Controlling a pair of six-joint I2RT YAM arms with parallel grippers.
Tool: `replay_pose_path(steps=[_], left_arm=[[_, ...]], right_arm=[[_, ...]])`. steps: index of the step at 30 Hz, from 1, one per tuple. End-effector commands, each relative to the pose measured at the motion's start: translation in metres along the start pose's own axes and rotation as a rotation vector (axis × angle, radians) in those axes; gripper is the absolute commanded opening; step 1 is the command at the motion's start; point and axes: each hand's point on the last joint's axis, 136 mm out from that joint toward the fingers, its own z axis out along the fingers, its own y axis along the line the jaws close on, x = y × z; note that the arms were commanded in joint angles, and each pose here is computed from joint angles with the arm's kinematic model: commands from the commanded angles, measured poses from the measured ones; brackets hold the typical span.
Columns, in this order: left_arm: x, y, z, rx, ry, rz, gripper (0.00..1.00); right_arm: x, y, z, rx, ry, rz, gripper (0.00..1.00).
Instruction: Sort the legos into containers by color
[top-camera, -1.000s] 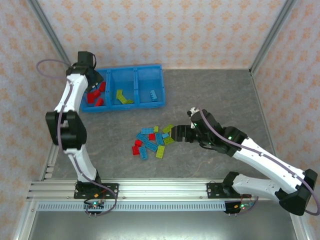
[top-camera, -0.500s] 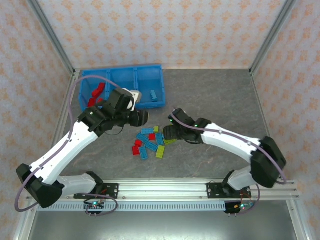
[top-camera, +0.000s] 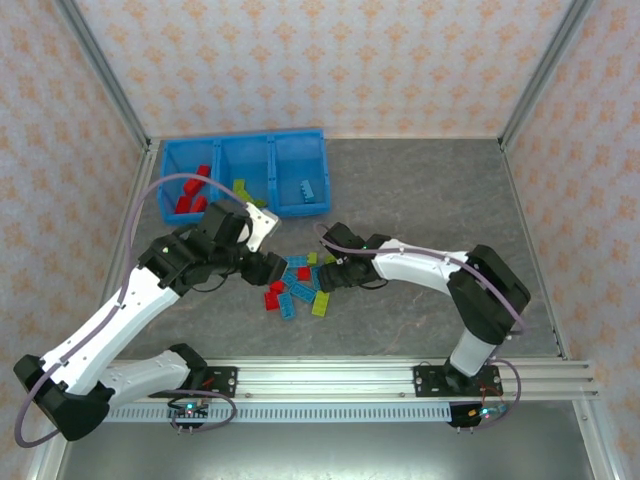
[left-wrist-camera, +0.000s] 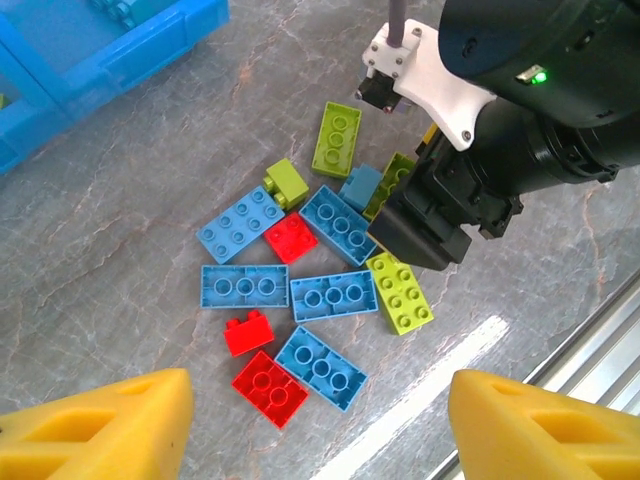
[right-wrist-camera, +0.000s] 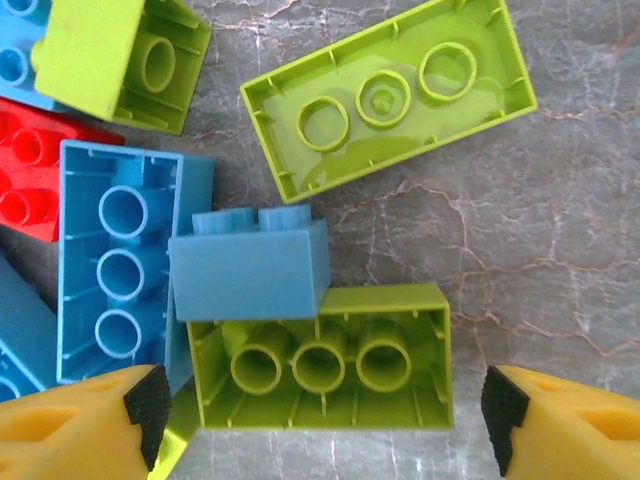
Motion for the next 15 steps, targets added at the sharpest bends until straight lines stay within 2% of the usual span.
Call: replay_pose_path(steps=[1,6,15], left_arm=[[0.001,0.006,-0.002,-0.028,-0.034,0.037,0.70],[0.004,0.016,-0.005,-0.086,-0.046,0.035,0.73],[0.009,0.023,-0.004,-0.123,-0.038,0.034,0.76]], right_arm=[[-0.011,0.002,0.004,0.006,-0.005,-0.008,0.79],[-0.006,0.003,0.011,0.004,0.019,-0.003,0.73],[0.011,0.004,0.010,-0.030,0.071,-0.006,0.75]])
